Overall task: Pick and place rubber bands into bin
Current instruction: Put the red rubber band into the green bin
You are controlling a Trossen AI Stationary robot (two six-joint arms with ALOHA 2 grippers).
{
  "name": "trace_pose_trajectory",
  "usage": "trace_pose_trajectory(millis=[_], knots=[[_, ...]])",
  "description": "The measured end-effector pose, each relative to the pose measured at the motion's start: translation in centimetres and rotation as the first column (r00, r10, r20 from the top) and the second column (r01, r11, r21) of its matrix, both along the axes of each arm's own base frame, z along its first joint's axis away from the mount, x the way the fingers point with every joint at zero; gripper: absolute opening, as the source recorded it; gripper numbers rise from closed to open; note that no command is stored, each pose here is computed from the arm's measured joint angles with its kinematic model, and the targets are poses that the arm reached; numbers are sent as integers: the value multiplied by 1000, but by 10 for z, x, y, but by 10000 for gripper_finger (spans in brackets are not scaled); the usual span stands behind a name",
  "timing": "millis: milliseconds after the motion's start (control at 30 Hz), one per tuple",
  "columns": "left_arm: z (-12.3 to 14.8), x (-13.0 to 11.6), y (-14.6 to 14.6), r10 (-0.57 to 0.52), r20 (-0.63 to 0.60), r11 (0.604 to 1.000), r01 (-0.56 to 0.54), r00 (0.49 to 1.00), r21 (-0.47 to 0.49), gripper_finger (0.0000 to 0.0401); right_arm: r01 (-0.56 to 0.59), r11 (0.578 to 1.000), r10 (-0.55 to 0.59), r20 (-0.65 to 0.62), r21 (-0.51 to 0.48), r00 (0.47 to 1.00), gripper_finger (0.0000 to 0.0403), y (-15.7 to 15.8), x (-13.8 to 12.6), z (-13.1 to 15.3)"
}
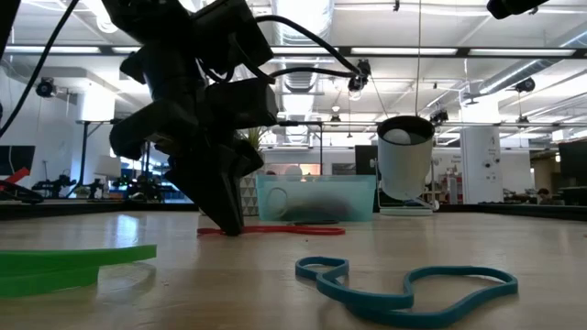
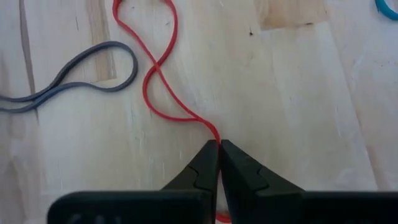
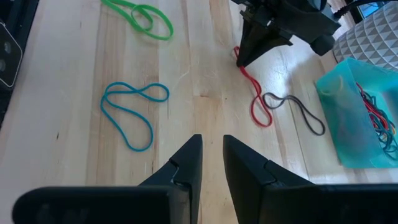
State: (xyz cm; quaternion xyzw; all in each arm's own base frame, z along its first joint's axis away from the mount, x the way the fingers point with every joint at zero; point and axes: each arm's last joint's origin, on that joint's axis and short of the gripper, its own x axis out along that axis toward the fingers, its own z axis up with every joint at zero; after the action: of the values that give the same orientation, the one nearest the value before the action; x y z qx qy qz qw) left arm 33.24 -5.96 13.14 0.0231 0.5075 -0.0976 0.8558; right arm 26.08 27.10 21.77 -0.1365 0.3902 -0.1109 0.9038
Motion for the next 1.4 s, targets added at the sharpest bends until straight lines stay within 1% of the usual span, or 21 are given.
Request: trace_pose_trajectory(millis=[100,300,433,600,733,800,1000,1133,1400], knots=[[7,-1,1,-12,22,1000,12,1000,20,1,0,1000,0,0,0,1000,59,0,0,0],[18,-8,3,-33,21,997,31,999,77,0,0,1000,0,-3,-2,1000,59,0,0,-1],[25,-12,5,-8,24,991,5,1000,134,0,0,1000,0,-7,-7,1000,59,-1,-1,-3],[32,-12,7,7,55,986,-17,998,166,0,2,1000,-2,-12,-12,1000,59,-2,-2,-6],[40,-10,9,48,104,969,-72,993,238,0,3,1000,-3,-12,-13,1000,59,-3,-2,-8],[46,-11,10,60,124,962,-91,990,259,0,3,1000,-3,-13,-14,1000,59,-3,-2,-10],[72,-9,10,52,213,950,-114,976,292,0,3,1000,-3,-19,-21,1000,59,-4,-4,-14],[96,-9,10,13,280,943,-105,960,317,0,3,1000,-3,-17,-20,1000,59,-5,-4,-14],[139,-10,17,-33,391,907,-137,920,398,0,5,1000,-5,-6,-30,1000,59,-5,-4,-15]])
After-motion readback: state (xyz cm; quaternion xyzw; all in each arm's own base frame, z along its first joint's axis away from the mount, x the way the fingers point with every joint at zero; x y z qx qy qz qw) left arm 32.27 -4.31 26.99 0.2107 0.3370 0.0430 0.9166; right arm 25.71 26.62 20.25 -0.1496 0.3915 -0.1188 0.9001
